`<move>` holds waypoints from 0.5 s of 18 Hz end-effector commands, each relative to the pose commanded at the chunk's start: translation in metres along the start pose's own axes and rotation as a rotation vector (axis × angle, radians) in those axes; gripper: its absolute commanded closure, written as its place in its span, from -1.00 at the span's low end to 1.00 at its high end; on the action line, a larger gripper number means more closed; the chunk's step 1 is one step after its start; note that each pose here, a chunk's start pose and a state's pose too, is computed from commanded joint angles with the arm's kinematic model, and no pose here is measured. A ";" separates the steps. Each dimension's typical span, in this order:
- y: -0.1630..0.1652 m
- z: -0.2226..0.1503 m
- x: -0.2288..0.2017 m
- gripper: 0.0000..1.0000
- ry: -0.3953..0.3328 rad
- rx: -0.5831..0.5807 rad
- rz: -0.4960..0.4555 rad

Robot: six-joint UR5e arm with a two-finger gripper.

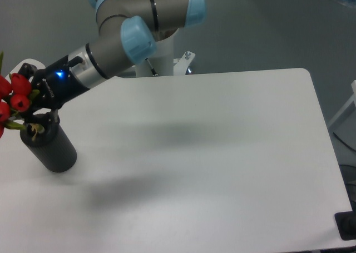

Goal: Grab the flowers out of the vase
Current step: 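Close the gripper on the tulip stems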

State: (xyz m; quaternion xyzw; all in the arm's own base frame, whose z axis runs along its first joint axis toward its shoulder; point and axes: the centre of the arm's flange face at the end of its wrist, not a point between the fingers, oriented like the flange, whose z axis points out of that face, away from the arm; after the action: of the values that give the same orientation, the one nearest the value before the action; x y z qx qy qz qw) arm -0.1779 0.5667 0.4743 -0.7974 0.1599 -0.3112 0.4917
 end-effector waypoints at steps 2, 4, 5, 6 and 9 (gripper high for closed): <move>-0.009 -0.012 -0.004 0.99 -0.009 0.024 -0.022; -0.021 -0.025 -0.007 0.98 -0.029 0.039 -0.063; -0.027 -0.031 -0.007 0.98 -0.037 0.045 -0.073; -0.034 -0.038 -0.009 0.98 -0.049 0.054 -0.081; -0.049 -0.058 -0.013 0.98 -0.079 0.073 -0.098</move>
State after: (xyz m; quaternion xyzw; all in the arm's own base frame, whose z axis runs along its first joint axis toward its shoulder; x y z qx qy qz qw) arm -0.2281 0.5575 0.5317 -0.7974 0.0897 -0.3090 0.5106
